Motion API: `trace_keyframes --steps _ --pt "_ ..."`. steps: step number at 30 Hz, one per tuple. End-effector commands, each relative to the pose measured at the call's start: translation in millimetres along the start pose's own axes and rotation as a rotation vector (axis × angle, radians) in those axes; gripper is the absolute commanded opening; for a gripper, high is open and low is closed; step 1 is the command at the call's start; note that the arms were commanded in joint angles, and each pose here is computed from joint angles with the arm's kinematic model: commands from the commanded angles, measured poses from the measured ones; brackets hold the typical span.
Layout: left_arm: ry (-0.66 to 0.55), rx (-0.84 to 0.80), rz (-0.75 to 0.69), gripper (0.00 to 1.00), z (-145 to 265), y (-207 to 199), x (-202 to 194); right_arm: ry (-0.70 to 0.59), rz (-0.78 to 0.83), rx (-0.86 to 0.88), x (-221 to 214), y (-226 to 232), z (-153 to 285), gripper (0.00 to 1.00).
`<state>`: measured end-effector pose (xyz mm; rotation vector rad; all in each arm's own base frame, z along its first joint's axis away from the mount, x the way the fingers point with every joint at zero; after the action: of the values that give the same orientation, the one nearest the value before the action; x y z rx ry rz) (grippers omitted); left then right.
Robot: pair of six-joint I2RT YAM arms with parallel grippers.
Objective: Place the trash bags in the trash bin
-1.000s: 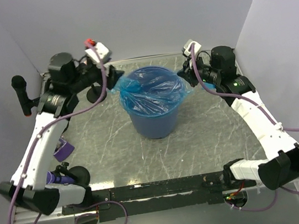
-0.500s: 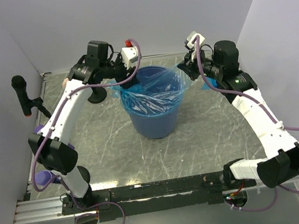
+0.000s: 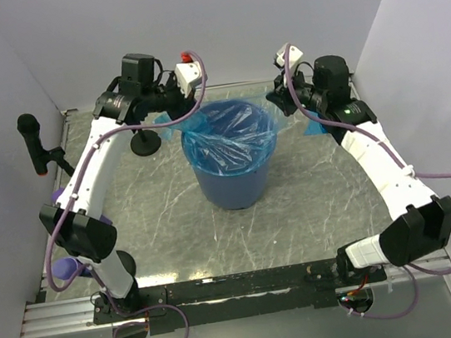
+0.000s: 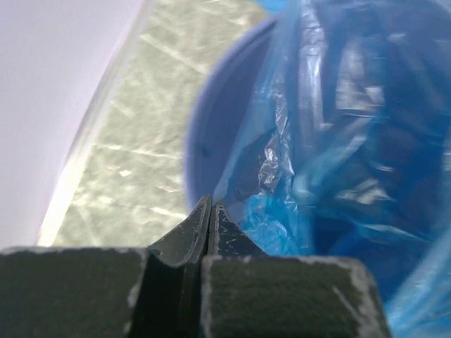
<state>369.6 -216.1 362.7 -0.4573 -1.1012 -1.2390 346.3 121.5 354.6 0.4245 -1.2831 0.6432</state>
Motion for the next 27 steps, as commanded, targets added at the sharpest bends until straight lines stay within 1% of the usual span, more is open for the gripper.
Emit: trace_keyframes --steps 1,3,6,9,12,14,16,19,21,24,27 --pt "0.001 0.187 -0.055 0.01 -1 34 4 -0.044 0.003 -0.036 18 -15 -5 0.0" --pt "0.06 0.22 -0.061 0.01 -7 45 -8 -0.027 0.016 -0.033 13 -18 -10 0.0" --pt "0.113 0.24 -0.05 0.0 -16 55 -24 -0.003 0.028 -0.049 6 -23 -15 0.0" --pt "0.134 0.266 -0.05 0.01 -23 61 -34 0.033 0.018 -0.051 -6 -30 -22 0.0" --pt "0.148 0.29 -0.011 0.01 -27 66 -46 0.07 0.003 -0.039 -18 -33 -28 0.0" --pt "0.125 0.292 0.04 0.01 -25 70 -48 0.077 -0.008 -0.031 -22 -32 -30 0.0" --pt "0.079 0.276 0.076 0.01 -20 71 -41 0.075 -0.016 -0.032 -22 -33 -30 0.0" --pt "0.006 0.281 0.1 0.01 -8 73 -26 0.048 -0.009 -0.042 -14 -34 -26 0.0" --pt "-0.006 0.305 0.107 0.01 -5 76 -24 0.048 -0.002 -0.053 -11 -38 -28 0.0" --pt "0.045 0.324 0.125 0.01 -11 84 -37 0.075 -0.003 -0.063 -18 -45 -32 0.0" --pt "0.127 0.318 0.17 0.01 -20 87 -58 0.121 -0.007 -0.048 -36 -48 -37 0.0"
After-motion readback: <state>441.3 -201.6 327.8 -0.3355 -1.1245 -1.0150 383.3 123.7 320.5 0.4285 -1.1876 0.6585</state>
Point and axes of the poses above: each gripper's point midway between its finger pads, its own z axis back along the fingers, its own y axis along the line the jaws close on, x = y × z, the point moved 6 cm from there along z, back along the fingers, and after that the axes turned 4 degrees about -z, right-handed, at the moved point
